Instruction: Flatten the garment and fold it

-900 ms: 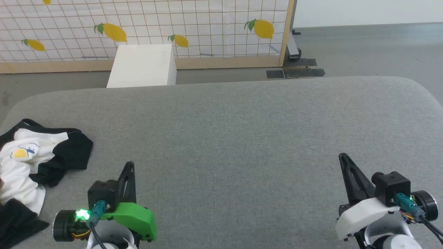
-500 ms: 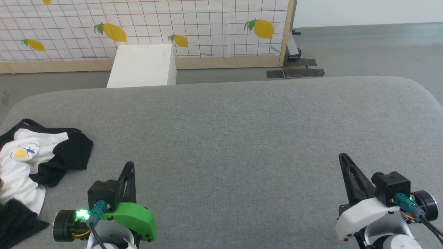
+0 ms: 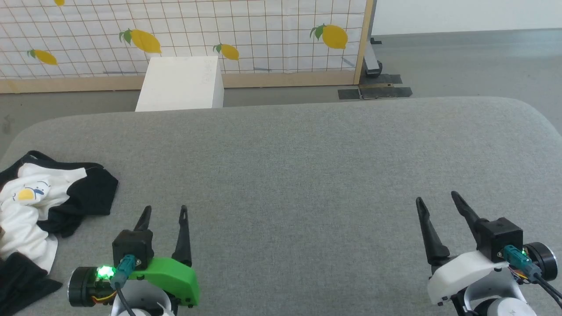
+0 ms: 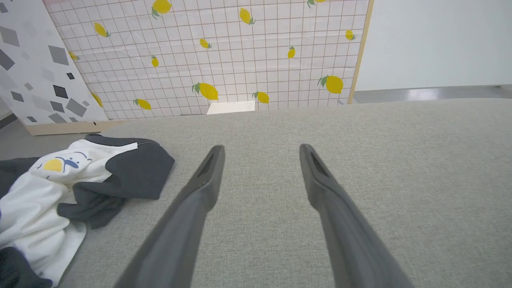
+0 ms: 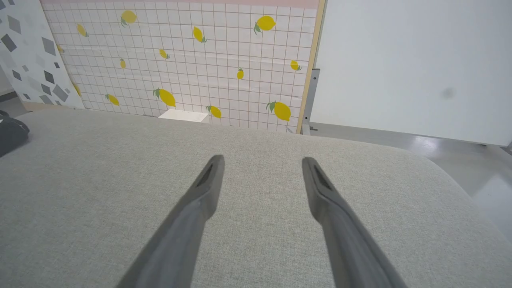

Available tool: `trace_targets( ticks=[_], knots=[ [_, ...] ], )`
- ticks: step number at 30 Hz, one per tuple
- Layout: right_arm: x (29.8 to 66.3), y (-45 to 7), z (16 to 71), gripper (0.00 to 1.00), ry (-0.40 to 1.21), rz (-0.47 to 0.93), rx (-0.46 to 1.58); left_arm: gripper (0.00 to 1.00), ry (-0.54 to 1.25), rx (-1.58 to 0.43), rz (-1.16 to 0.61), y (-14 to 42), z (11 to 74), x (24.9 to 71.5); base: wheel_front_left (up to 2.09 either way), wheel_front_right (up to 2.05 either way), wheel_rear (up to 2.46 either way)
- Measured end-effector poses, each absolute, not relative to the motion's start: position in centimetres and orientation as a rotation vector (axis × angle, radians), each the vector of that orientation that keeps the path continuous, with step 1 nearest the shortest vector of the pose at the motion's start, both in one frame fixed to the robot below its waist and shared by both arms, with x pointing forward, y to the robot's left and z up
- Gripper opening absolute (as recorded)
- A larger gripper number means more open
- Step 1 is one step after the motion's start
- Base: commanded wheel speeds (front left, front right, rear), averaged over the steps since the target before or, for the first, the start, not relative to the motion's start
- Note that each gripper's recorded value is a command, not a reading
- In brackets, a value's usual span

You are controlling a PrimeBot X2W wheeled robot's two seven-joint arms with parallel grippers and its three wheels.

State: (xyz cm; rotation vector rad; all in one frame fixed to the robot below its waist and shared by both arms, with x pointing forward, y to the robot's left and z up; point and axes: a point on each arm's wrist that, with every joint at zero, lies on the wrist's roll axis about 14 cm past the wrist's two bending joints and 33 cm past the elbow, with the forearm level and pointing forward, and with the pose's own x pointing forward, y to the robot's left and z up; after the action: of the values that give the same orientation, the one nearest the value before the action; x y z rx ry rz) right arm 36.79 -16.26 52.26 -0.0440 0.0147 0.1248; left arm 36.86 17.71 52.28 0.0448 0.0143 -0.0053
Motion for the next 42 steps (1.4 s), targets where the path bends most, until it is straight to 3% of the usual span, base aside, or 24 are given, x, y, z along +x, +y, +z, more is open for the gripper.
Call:
trace_targets(
  ticks=[28,42],
  knots=[
    [36.8,-18.7,52.7,1.00,-0.031,0.054,-0.024,1.00,-0.036,0.038,0.009,18.0,52.9,36.5,0.00,0.00,0.00],
    [37.7,-17.6,52.7,1.00,-0.048,0.087,-0.025,1.00,-0.062,0.031,0.073,19.7,53.2,35.6,0.00,0.00,0.00]
  ],
)
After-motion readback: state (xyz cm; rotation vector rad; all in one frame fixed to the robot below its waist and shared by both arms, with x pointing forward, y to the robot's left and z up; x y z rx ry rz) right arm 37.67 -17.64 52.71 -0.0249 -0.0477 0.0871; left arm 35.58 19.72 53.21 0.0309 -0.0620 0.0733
